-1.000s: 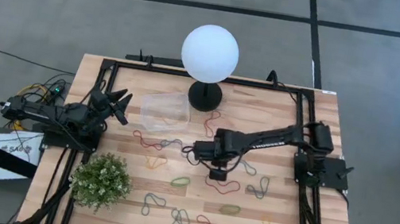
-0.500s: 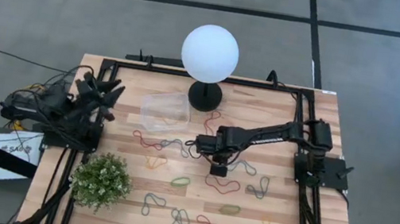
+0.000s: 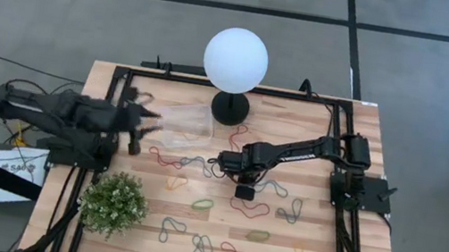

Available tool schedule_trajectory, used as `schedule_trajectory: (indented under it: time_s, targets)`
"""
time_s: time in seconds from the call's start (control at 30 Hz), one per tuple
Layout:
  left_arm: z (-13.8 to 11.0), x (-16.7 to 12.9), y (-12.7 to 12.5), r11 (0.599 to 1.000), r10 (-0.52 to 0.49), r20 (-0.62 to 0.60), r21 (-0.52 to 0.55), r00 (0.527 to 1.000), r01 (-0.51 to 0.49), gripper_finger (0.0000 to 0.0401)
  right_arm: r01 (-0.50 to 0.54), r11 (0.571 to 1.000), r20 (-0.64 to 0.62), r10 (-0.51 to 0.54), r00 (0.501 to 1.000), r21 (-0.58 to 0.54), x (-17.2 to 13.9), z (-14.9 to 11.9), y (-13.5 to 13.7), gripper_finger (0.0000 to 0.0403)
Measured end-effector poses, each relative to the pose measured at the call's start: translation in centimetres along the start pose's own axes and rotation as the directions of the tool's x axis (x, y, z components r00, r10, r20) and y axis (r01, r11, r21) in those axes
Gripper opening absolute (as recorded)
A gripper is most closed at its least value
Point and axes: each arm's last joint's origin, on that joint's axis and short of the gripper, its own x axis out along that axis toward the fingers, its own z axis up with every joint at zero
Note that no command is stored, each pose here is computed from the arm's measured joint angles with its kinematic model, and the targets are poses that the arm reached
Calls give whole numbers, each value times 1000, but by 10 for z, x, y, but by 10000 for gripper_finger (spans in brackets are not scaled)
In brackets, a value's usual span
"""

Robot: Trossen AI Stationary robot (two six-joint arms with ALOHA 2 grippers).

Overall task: Pick and place items into bin
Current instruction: Put the yellow rubber band into the transparent bin

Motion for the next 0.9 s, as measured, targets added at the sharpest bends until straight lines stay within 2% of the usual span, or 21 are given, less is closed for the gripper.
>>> schedule_trajectory:
  time_s: [0.1, 0.27, 0.4, 0.63, 0.73, 0.9]
  targets:
    - [5, 16, -9, 995, -82, -90, 49, 993, 86, 138, 11, 1000, 2, -11, 1000, -2, 0, 0, 0, 72]
    - [7, 39, -22, 980, -179, -146, 62, 973, 190, 138, 32, 999, 4, -32, 999, -1, 0, 0, -3, 72]
    - [4, 52, -28, 976, -190, -199, 69, 961, 207, 138, 32, 999, 1, -32, 999, 15, 9, -4, -9, 72]
    - [0, 64, -36, 959, -272, -249, 5, 930, 282, 138, 17, 999, 14, -18, 1000, 41, 23, -13, -18, 72]
    - [-1, 68, -38, 961, -274, -266, -47, 924, 271, 138, 15, 999, 33, -16, 999, 45, 23, -12, -19, 68]
    - [-3, 71, -40, 962, -273, -284, -72, 919, 263, 138, 20, 999, 68, -23, 997, 38, 24, -8, -16, 20]
